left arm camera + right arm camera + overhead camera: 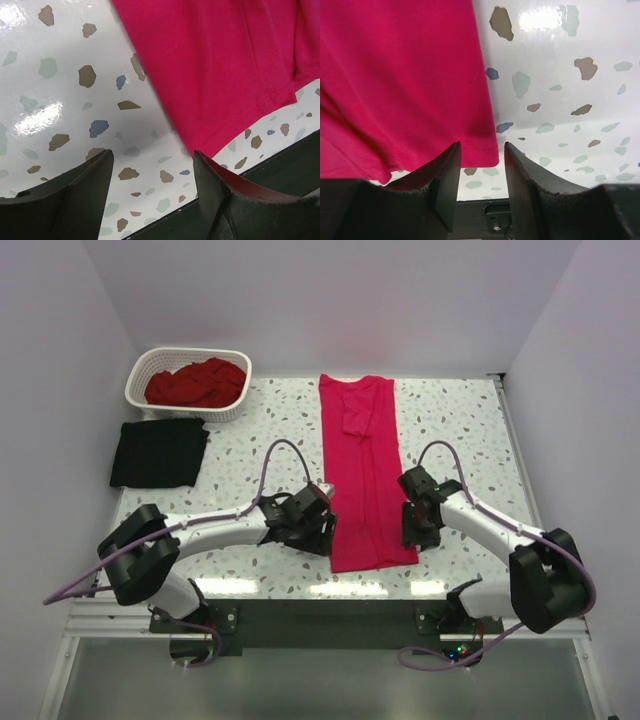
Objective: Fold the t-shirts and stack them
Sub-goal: Fold the tshirt
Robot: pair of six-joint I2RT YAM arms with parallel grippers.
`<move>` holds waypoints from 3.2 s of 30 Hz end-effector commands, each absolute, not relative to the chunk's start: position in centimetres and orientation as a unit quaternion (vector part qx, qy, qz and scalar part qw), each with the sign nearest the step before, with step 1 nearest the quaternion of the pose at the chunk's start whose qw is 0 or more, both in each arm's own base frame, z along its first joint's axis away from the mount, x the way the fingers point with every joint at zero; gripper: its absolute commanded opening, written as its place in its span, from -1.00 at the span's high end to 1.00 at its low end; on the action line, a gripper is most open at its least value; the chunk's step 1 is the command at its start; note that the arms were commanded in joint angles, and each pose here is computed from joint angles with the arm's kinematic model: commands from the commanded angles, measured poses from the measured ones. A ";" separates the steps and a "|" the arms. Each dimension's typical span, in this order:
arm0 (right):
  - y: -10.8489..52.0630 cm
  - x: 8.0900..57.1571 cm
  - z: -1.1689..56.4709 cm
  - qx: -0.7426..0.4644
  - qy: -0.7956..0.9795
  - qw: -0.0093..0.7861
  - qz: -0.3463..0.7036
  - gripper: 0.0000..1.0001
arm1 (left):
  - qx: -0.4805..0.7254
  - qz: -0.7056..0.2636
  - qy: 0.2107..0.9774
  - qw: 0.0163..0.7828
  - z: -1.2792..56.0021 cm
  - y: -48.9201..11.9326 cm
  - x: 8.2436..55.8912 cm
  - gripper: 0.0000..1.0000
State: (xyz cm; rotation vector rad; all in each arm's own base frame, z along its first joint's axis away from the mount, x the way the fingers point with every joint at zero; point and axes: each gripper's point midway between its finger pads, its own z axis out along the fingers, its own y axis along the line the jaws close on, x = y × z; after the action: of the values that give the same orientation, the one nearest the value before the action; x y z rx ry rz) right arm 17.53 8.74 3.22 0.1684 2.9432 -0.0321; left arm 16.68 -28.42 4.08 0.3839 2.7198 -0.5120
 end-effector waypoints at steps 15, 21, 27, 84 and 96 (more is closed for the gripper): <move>15.0 13.0 0.1 0.006 0.998 0.059 0.010 0.06 | 0.112 -0.151 0.964 0.187 4.9 -26.2 16.3 -0.41; 15.8 12.2 1.4 -0.009 0.997 0.069 0.011 0.05 | 0.095 -0.138 0.967 0.191 4.7 -24.8 15.8 -0.41; 15.8 11.8 2.4 0.012 0.995 0.091 0.047 0.13 | 0.093 -0.131 0.969 0.189 4.4 -24.6 15.8 -0.40; 15.8 8.8 -0.4 -0.034 0.994 0.016 0.098 1.00 | 0.119 -0.058 0.988 0.078 0.0 -24.7 10.9 1.00; 15.7 3.9 5.4 -0.102 0.985 -0.019 0.138 1.00 | 0.145 -0.090 0.985 0.033 3.0 -22.9 1.3 1.00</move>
State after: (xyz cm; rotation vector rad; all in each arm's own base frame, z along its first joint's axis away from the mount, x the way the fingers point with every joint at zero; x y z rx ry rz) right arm 4.64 16.20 3.44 -0.3213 3.1092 0.4433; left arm 2.75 -24.46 2.12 0.5272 2.9560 -0.3210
